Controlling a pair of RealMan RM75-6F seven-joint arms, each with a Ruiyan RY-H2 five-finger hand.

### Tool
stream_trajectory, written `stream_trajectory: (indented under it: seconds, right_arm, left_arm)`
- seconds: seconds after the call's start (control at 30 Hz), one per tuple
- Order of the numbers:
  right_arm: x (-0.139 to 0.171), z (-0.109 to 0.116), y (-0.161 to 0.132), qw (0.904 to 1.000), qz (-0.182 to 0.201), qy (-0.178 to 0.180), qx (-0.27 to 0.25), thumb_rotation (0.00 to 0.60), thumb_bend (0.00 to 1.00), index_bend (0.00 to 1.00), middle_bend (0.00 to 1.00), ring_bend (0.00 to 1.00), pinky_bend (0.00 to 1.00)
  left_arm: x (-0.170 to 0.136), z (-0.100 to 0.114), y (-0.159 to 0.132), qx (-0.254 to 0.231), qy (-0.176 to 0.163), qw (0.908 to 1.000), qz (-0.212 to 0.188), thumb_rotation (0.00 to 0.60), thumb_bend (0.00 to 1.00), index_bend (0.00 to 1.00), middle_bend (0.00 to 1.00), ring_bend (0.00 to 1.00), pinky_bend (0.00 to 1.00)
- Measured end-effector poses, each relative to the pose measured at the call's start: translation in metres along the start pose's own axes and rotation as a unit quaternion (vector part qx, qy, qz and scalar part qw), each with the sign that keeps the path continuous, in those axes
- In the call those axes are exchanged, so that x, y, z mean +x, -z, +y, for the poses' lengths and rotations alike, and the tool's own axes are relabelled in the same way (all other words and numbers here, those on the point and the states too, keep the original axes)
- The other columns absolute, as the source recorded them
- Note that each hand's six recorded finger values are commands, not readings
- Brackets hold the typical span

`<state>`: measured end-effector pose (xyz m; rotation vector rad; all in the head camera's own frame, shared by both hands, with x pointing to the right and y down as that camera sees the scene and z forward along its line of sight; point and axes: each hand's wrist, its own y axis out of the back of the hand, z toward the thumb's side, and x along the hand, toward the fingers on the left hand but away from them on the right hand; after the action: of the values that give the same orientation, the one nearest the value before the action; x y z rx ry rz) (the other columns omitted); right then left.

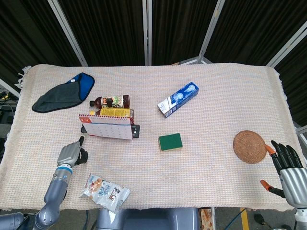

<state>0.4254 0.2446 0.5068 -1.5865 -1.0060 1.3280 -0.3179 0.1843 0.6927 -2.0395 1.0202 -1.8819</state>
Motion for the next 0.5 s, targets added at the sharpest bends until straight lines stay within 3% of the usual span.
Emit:
stream_trajectory:
  seconds: [0.3,0.5]
  right_arm:
    - [0.002,0.003,0.0,1.0,0.0,0.006,-0.003,0.6,0.04,0.0,0.0,0.0,0.0]
    - [0.004,0.001,-0.001,1.0,0.002,0.005,-0.002,0.6,0.04,0.0,0.0,0.0,0.0]
  left_arm:
    - [0.012,0.002,-0.012,0.003,-0.006,1.0,-0.002,0.6,0.68,0.0,0.76,0.67,0.56]
    - [0.013,0.003,-0.034,0.012,-0.007,0.9995,-0.028,0.6,0.68,0.0,0.76,0.67,0.56]
